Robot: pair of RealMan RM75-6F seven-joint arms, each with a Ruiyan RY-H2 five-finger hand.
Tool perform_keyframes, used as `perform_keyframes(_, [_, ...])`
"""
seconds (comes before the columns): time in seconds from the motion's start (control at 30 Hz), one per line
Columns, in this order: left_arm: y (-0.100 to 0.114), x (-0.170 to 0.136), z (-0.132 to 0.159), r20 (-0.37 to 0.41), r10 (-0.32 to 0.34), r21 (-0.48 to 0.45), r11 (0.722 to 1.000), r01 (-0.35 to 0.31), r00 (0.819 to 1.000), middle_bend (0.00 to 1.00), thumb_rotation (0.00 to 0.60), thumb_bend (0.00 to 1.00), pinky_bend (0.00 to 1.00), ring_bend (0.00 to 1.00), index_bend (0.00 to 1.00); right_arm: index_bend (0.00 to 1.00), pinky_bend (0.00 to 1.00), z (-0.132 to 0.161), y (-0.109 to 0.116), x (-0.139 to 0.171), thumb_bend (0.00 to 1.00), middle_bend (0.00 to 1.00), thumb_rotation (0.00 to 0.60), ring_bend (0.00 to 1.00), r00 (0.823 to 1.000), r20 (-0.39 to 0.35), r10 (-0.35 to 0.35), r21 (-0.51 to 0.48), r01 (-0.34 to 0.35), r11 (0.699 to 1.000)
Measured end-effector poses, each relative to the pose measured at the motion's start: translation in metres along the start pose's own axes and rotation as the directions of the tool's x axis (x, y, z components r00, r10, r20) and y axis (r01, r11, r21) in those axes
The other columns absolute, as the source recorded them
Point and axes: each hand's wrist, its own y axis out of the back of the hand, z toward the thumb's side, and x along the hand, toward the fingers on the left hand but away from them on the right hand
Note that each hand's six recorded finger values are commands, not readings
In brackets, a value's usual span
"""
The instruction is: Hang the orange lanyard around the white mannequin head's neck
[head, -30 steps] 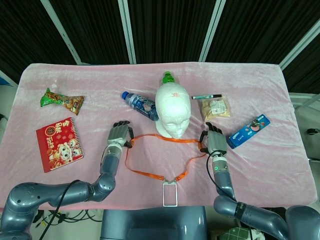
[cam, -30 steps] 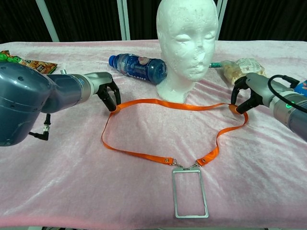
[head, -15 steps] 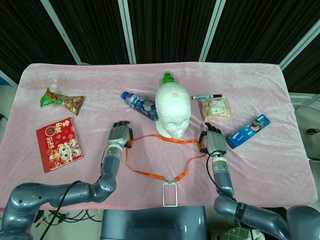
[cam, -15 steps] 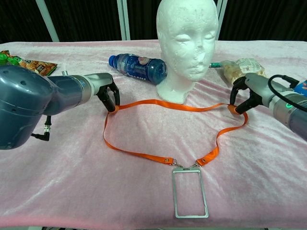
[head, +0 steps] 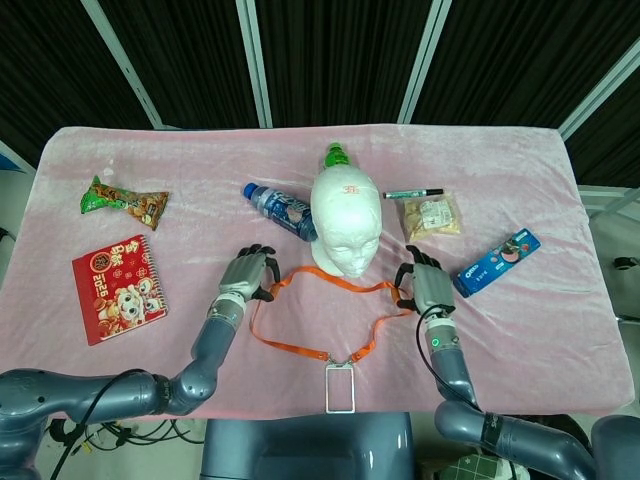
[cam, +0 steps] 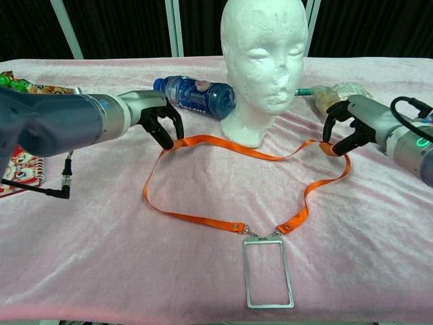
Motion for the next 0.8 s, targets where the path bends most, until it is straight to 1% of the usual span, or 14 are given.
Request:
perform_keyframes(0.17, [0.015, -0.019, -0.002, 0.062, 0.018, 0.021, 1.0, -0.019, 0.998, 0.15, 0.6, 0.48, 0.0, 0.0, 0.6, 0.78, 0.14, 0.003, 0.016, 0.017, 0.45, 0.1, 0.6, 0.15, 0.999, -0.04, -0.02, -0.045, 0.018, 0.999])
perform_keyframes(0.23, [0.022, -0.025, -0.004, 0.082, 0.029, 0.033, 0.999, -0.032, 0.996, 0.15, 0.6, 0.48, 0.0, 0.0, 0.6, 0.78, 0.14, 0.004, 0.025, 0.025, 0.45, 0.1, 0.6, 0.15, 0.998, -0.057, -0.034, -0.066, 0.03, 0.997])
perform_keyframes(0.33, [0.026, -0.035, -0.008, 0.109, 0.026, 0.042, 0.999, -0.031, 0.994, 0.15, 0.6, 0.48, 0.0, 0.0, 0.6, 0.78, 0.14, 0.003, 0.04, 0.037, 0.45, 0.1, 0.6, 0.15, 0.995, -0.079, -0.062, -0.093, 0.055, 0.994])
perform_keyframes(0.47, [0.031, -0.044, -0.011, 0.136, 0.022, 0.057, 0.998, -0.03, 0.99, 0.15, 0.6, 0.48, 0.0, 0.0, 0.6, 0.78, 0.14, -0.003, 0.062, 0.052, 0.45, 0.1, 0.6, 0.15, 0.99, -0.088, -0.111, -0.131, 0.099, 0.986])
perform_keyframes(0.63, [0.038, -0.051, -0.011, 0.176, 0.039, 0.077, 0.996, -0.054, 0.984, 0.15, 0.6, 0.48, 0.0, 0.0, 0.6, 0.78, 0.14, -0.01, 0.085, 0.065, 0.46, 0.1, 0.6, 0.15, 0.983, -0.091, -0.158, -0.18, 0.14, 0.974])
perform_keyframes(0.8, [0.043, -0.058, -0.007, 0.222, 0.064, 0.051, 0.996, -0.077, 0.973, 0.15, 0.6, 0.48, 0.0, 0.0, 0.6, 0.78, 0.14, -0.01, 0.105, 0.074, 0.46, 0.1, 0.6, 0.15, 0.974, -0.108, -0.2, -0.223, 0.172, 0.959])
